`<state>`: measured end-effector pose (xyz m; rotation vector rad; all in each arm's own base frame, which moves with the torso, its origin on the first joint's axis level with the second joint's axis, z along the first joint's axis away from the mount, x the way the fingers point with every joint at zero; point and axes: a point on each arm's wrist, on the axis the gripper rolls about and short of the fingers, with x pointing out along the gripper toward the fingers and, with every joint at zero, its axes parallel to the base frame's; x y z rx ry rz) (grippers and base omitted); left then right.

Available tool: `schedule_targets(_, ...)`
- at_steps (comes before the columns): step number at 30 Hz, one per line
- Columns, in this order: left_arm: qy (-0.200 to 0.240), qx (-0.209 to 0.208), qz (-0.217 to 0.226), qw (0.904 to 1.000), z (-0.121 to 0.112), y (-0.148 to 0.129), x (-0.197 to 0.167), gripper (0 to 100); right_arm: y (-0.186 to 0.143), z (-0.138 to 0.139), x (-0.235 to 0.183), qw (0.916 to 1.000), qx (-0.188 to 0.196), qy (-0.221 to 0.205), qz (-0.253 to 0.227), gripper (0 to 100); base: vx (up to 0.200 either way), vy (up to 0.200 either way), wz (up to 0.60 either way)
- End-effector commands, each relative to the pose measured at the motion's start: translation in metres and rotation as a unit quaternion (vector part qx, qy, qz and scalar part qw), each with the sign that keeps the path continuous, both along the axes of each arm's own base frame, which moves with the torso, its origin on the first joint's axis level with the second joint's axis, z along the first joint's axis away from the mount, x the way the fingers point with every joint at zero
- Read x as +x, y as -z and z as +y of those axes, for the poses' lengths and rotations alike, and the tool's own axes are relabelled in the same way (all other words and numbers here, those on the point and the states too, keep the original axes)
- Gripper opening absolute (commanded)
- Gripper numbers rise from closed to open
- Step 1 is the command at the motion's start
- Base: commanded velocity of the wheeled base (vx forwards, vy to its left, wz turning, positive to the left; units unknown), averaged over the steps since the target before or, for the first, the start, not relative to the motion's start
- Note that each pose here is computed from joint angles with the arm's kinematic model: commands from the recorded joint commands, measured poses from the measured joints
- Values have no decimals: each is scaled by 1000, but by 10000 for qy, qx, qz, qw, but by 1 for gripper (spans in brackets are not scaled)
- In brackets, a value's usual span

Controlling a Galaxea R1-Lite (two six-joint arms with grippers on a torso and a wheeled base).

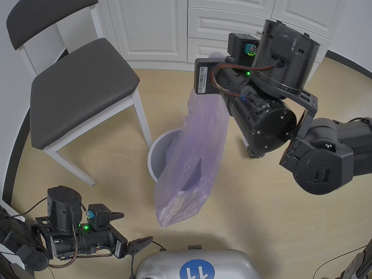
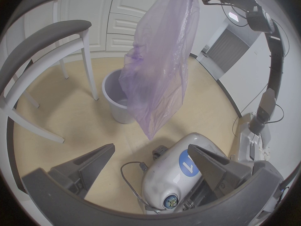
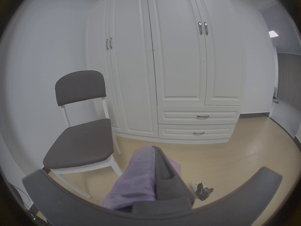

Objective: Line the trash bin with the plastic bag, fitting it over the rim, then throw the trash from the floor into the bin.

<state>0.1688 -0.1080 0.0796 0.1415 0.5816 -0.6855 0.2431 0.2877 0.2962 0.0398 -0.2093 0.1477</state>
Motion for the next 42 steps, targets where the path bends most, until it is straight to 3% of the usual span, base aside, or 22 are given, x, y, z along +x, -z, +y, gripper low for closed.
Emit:
schedule_targets(1, -111, 26, 90, 9999, -6, 8, 7, 100, -8, 1, -4, 9999, 47, 74, -72, 0, 0, 0, 0)
schedule_targets(6, -197, -84, 49, 9998, -10, 13, 13, 100, -13, 3, -7, 9999, 31, 72, -104, 0, 0, 0, 0)
schedule_targets(15, -762, 25, -139, 9970, -21, 37, 31, 100, -16, 6, -12, 9999, 9, 11, -145, 0, 0, 0, 0)
schedule_targets(19, -1067, -279, -366, 9932, -26, 41, 40, 100, -17, 4, -13, 9999, 21, 11, -154, 0, 0, 0, 0)
schedule_targets(26, -1379, -419, -659, 9874, -30, 60, 58, 100, -21, 3, -19, 9998, 53, -34, -176, 0, 0, 0, 0)
schedule_targets(29, -1408, -460, -650, 9868, -31, 66, 61, 100, -23, 2, -21, 9998, 80, -42, -191, 0, 0, 0, 0)
schedule_targets(34, -1616, -970, -514, 9807, -40, 67, 72, 100, -28, 1, -28, 9997, 103, -55, -227, 0, 0, 0, 0)
schedule_targets(42, -1607, -1360, -460, 9765, -50, 59, 70, 100, -29, 7, -35, 9996, 127, -142, -221, 0, 0, 0, 0)
